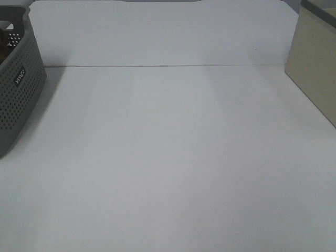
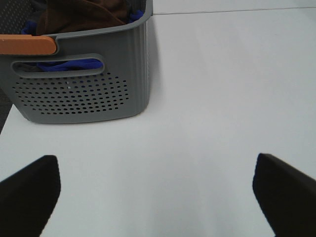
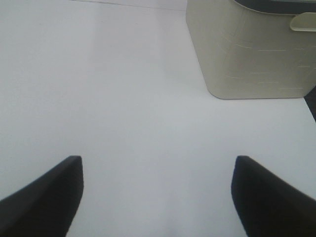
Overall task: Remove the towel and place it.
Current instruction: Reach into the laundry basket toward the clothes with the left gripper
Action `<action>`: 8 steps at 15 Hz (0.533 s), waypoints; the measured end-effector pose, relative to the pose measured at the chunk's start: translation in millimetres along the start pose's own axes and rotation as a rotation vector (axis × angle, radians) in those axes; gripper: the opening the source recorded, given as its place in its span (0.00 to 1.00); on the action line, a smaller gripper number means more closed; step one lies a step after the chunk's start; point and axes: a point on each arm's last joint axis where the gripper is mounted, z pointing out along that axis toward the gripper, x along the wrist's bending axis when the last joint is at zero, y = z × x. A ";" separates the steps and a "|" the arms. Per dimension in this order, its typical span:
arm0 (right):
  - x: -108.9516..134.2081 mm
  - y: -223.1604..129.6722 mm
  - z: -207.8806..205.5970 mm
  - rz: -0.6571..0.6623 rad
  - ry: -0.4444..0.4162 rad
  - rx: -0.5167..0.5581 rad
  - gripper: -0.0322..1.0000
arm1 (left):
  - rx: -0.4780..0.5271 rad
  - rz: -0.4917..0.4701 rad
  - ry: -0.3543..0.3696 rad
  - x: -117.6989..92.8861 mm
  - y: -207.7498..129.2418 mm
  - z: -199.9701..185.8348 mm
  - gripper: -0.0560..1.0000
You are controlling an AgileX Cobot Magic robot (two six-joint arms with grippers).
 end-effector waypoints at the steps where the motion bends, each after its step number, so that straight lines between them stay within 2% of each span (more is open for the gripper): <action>1: 0.0 0.0 0.0 0.000 0.000 0.000 0.80 | 0.000 0.000 0.000 0.0 0.0 0.0 0.99; 4: 0.0 0.0 0.0 -0.001 0.000 0.000 0.82 | 0.000 0.013 0.023 2.1 0.1 -0.1 0.99; 8: -0.2 0.0 0.0 -0.001 -0.002 0.000 0.97 | -0.001 0.016 0.029 2.6 0.1 -0.1 0.99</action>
